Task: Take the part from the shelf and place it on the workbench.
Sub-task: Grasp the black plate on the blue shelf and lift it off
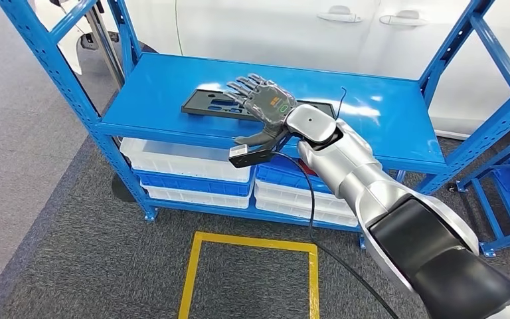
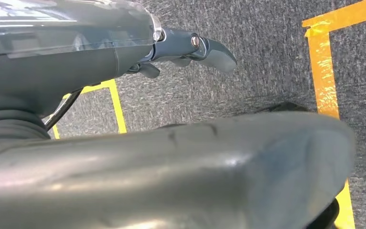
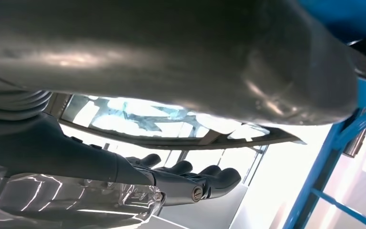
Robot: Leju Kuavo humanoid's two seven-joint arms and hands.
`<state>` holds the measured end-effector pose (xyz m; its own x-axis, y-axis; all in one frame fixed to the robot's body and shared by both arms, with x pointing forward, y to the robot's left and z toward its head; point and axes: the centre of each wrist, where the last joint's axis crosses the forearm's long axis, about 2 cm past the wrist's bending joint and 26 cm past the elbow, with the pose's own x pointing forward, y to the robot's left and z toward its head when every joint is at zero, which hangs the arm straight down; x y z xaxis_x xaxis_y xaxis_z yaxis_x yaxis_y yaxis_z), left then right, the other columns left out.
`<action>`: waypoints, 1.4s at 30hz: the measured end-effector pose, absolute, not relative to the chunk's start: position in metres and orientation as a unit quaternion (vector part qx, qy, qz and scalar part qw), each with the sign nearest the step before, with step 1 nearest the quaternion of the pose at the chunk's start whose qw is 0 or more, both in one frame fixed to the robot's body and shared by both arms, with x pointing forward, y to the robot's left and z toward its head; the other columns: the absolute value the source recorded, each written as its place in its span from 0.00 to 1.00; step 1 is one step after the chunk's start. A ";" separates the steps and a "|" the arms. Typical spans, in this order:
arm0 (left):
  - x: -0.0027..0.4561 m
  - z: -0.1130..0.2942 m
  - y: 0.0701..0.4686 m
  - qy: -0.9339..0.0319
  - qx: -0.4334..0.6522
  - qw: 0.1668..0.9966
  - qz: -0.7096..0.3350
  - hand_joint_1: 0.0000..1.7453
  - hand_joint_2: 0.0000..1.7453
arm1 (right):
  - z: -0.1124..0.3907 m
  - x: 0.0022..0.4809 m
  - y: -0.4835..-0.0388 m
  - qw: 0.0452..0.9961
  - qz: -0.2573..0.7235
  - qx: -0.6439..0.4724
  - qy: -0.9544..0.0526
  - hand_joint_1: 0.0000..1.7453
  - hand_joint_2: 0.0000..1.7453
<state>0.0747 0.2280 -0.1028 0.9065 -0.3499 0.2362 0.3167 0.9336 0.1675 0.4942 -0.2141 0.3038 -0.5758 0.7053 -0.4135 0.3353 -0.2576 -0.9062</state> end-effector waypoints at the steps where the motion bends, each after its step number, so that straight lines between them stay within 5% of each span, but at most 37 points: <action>1: 0.074 -0.103 0.228 -0.132 0.063 0.974 -0.171 0.00 0.00 | 0.304 0.494 -0.215 0.140 0.660 -0.439 -0.593 0.00 0.00; 28: 0.079 -0.102 0.226 -0.134 0.063 0.973 -0.176 0.00 0.00 | 0.252 0.481 -0.223 0.177 0.683 -0.407 -0.580 0.00 0.00; 32: 0.077 -0.102 0.226 -0.133 0.063 0.973 -0.175 0.00 0.00 | 0.235 0.476 -0.225 0.189 0.691 -0.397 -0.574 0.00 1.00; 42: 0.080 -0.102 0.225 -0.136 0.063 0.973 -0.175 0.00 0.00 | 0.227 0.473 -0.223 0.198 0.691 -0.405 -0.565 0.00 1.00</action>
<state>0.0796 0.2253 -0.1016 0.9020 -0.3568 0.2431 0.3228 0.9312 0.1692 0.4728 -0.2226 0.2273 -0.5939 0.7315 -0.3349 0.1831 -0.2825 -0.9416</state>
